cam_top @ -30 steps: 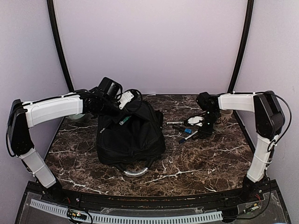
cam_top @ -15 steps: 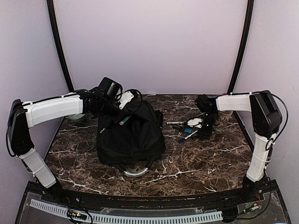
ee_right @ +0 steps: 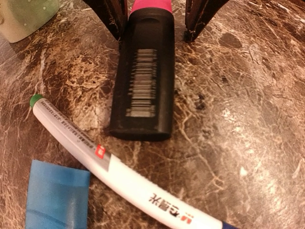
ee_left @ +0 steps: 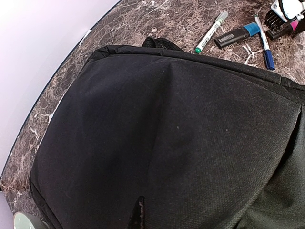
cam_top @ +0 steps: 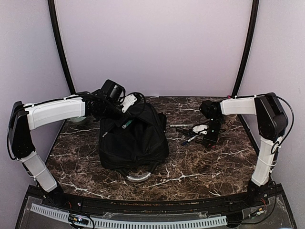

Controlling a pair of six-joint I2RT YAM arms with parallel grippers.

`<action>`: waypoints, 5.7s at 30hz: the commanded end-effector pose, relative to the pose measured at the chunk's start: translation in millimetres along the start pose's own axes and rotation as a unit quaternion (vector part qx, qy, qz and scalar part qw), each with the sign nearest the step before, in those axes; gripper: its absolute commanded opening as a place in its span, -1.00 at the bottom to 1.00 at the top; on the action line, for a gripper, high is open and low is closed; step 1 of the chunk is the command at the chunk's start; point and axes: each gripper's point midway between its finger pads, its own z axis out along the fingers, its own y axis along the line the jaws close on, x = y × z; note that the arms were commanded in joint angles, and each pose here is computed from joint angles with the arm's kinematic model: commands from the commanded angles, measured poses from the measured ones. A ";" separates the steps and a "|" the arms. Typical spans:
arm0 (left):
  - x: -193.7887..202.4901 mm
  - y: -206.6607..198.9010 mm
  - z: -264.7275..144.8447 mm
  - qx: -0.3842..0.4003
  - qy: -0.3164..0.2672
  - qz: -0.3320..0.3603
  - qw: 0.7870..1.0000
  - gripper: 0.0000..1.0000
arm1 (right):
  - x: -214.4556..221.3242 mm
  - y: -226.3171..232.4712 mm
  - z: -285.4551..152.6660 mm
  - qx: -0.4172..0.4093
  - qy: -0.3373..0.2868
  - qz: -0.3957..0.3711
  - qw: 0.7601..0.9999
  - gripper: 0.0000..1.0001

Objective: Pack the student bag
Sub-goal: Pick up the pen from the center of the board, then place the pen in the lower front pocket of the bag, then adjust the pen at the center of the board.

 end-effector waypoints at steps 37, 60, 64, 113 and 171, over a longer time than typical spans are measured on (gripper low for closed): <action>-26.5 3.0 -14.6 0.024 -0.039 -0.038 0.998 -1.00 | -198.7 202.4 -209.9 0.177 -0.265 -0.313 0.895 -0.67; -37.4 4.8 -32.5 0.027 -0.062 -0.042 0.997 -1.00 | -341.5 153.2 -152.1 0.442 -0.223 -0.322 0.807 -0.71; -39.4 4.1 -34.7 0.031 -0.065 -0.043 0.996 -1.00 | -346.8 135.5 -151.2 0.462 -0.227 -0.295 0.805 -0.70; -28.9 10.6 -29.6 0.005 -0.051 -0.032 0.998 -1.00 | -177.7 188.3 -230.2 0.181 -0.292 -0.289 0.894 -0.18; -21.8 -2.8 -10.7 0.037 -0.028 -0.039 0.998 -0.97 | -80.2 -18.8 -14.7 -0.080 -0.113 0.064 0.988 0.19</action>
